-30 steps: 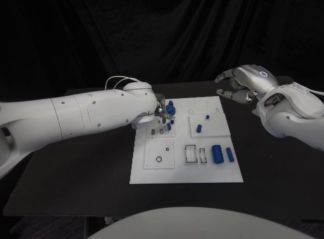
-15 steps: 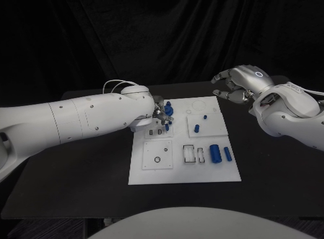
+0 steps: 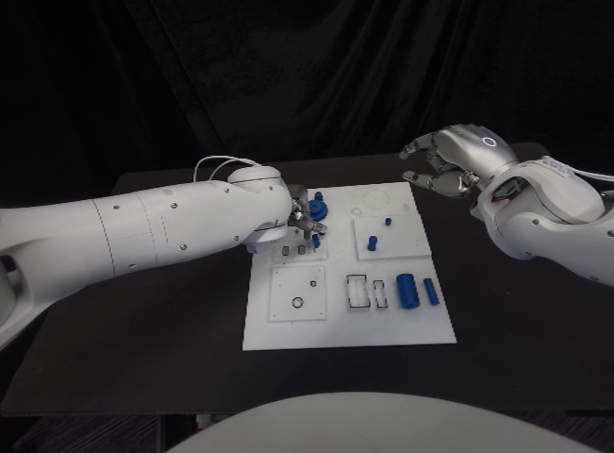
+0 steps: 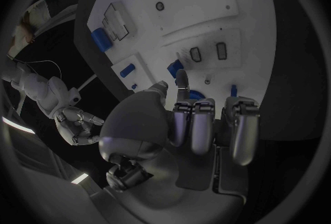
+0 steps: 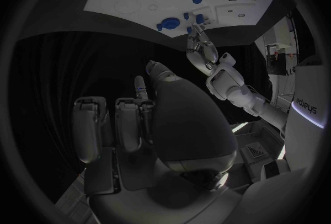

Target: Assemble the parts on the task board

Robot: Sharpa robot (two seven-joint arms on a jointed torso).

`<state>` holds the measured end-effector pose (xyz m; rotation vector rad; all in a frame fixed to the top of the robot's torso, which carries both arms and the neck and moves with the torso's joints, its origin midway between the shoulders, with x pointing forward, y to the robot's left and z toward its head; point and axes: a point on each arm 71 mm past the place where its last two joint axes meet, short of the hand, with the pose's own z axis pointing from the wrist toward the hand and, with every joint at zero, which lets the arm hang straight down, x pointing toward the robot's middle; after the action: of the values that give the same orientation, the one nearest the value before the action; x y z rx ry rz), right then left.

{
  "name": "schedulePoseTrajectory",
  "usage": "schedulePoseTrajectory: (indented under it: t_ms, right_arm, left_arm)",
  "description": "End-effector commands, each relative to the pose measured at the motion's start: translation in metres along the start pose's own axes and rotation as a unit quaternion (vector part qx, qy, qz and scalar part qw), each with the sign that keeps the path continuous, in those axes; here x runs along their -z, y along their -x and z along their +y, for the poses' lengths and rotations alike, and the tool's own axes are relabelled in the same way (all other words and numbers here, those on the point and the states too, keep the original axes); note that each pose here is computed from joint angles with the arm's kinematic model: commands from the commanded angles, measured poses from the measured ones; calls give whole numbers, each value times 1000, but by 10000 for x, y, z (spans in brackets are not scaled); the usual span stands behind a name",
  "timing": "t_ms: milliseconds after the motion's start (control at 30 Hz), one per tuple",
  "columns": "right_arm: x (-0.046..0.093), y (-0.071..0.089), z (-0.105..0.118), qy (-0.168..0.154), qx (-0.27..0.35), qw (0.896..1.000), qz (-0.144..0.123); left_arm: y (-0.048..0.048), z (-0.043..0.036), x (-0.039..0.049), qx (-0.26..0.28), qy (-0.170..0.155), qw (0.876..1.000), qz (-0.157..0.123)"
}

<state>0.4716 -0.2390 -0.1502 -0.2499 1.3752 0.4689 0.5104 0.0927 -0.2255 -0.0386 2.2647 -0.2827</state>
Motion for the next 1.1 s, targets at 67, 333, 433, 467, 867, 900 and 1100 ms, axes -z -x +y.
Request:
schedulePoseTrajectory:
  t_ms: [67,333,433,467,867,900,1100]
  right_arm:
    - [7,-12,-2,0,1,1000,3]
    - [12,-15,-4,-1,1,1000,3]
    - [13,-16,-5,-1,1,1000,4]
    - [13,-16,-5,-1,1,1000,4]
    - [9,-14,9,3,0,1000,1]
    - [8,-14,10,3,0,1000,1]
    - [11,-19,14,3,0,1000,2]
  left_arm:
    - [-10,-8,-9,2,1,1000,-2]
    - [-32,-15,-28,4,0,1000,-2]
    - [-39,-18,-33,5,-1,1000,-2]
    - [-42,-19,-34,5,-1,1000,-2]
    - [-79,3,-72,4,4,1000,4]
    - [-82,1,-74,4,3,1000,4]
    - [-106,-12,-84,5,1,1000,5]
